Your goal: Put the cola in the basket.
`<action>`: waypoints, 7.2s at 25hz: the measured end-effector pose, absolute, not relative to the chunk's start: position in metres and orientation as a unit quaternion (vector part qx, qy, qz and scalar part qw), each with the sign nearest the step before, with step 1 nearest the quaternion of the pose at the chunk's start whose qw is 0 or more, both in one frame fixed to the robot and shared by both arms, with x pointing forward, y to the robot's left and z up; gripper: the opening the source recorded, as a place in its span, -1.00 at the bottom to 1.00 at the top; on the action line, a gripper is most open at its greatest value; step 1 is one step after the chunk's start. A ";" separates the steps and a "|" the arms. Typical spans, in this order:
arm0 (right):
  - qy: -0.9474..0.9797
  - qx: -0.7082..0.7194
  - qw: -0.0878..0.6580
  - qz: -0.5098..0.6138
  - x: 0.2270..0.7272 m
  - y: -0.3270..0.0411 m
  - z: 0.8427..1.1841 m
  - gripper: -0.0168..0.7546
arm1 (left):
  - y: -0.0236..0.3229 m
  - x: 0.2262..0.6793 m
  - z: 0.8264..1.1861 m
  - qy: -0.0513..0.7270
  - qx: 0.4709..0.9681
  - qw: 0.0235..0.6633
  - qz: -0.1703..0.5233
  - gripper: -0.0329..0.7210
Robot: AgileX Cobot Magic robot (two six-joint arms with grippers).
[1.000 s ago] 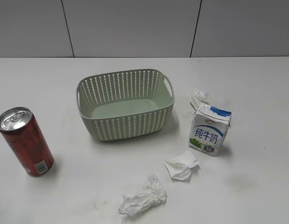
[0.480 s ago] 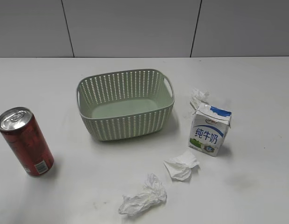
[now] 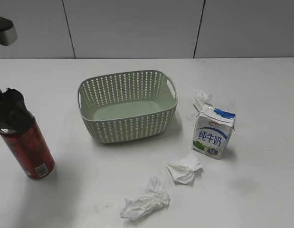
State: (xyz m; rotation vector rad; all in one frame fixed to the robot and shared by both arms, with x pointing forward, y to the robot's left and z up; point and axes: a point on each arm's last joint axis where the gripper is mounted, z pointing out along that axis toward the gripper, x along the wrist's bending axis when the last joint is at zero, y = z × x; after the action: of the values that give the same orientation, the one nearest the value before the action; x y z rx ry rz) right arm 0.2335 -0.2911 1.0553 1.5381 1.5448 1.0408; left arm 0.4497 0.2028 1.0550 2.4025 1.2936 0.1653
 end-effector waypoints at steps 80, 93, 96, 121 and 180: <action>0.598 0.595 0.355 0.403 0.233 -0.291 1.055 0.52 | 0.027 0.620 1.007 0.366 0.914 0.174 0.039 0.49; 0.598 0.595 0.355 0.403 0.233 -0.291 1.055 0.52 | 0.027 0.616 1.030 0.363 0.911 0.193 0.041 0.78; 0.598 0.595 0.355 0.403 0.233 -0.291 1.055 0.52 | 0.033 0.615 1.057 0.362 0.906 0.213 0.053 0.76; 0.598 0.595 0.355 0.403 0.233 -0.291 1.055 0.52 | 0.273 0.620 1.144 0.593 0.765 0.211 0.140 0.60; 0.598 0.595 0.355 0.403 0.233 -0.291 1.055 0.52 | 0.288 0.262 1.057 0.573 0.673 0.362 0.297 0.53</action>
State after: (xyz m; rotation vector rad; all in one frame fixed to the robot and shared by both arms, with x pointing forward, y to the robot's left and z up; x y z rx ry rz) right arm 0.2335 -0.2911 1.0553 1.5386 1.5445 1.0411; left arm 0.2615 0.2877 1.0573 1.7320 1.4755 0.7660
